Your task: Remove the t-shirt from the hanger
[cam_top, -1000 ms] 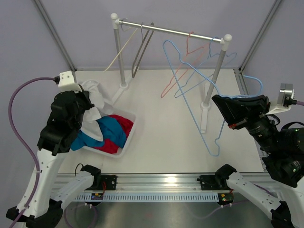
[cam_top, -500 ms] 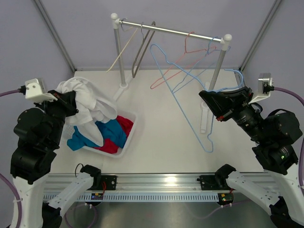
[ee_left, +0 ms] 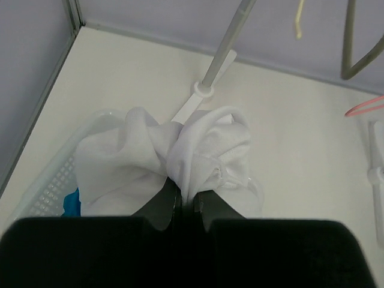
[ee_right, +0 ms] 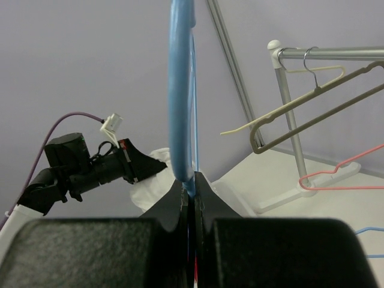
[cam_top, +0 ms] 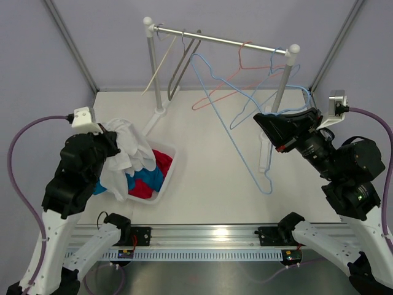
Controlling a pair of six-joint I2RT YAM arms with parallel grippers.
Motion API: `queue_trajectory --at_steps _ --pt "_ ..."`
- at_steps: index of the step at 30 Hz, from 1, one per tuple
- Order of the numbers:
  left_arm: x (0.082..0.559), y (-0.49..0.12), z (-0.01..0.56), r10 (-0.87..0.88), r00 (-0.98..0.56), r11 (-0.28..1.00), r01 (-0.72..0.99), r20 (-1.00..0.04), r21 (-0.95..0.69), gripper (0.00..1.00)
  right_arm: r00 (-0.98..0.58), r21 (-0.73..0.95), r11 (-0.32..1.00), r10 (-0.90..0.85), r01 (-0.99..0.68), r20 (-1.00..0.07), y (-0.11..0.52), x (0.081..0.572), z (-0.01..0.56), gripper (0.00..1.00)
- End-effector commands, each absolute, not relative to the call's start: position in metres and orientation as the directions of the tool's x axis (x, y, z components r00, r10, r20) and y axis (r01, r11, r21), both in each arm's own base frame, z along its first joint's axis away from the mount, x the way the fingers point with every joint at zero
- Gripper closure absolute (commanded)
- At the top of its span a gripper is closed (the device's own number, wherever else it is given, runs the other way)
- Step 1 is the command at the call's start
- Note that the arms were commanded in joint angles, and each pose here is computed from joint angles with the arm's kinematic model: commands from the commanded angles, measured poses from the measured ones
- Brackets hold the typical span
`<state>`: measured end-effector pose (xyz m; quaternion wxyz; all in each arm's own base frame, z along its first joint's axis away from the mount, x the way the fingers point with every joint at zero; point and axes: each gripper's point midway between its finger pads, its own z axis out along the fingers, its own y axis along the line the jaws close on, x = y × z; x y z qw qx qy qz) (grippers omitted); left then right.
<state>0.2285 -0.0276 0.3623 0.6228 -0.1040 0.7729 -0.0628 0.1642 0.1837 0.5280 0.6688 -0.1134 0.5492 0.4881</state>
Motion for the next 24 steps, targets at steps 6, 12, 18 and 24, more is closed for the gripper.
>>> queue_trajectory --at_steps 6,12,18,24 --pt "0.283 -0.033 0.346 -0.258 -0.154 0.961 -0.144 -0.954 -0.237 1.0 -0.073 0.405 0.526 0.542 -0.748 -0.837 0.19 0.186 0.528 1.0" --pt "0.266 -0.04 0.288 -0.361 -0.242 0.931 -0.15 -0.901 -0.333 1.0 -0.119 0.503 0.624 0.552 -0.598 -0.825 0.199 0.241 0.497 1.0" --pt "0.241 -0.046 0.202 -0.468 -0.366 0.883 -0.219 -0.804 -0.415 0.84 -0.095 0.55 0.668 0.589 -0.501 -0.802 0.207 0.26 0.479 1.0" --pt "0.239 -0.058 0.18 -0.505 -0.407 0.863 -0.21 -0.761 -0.46 0.22 -0.087 0.568 0.725 0.585 -0.388 -0.806 0.211 0.275 0.462 1.0"
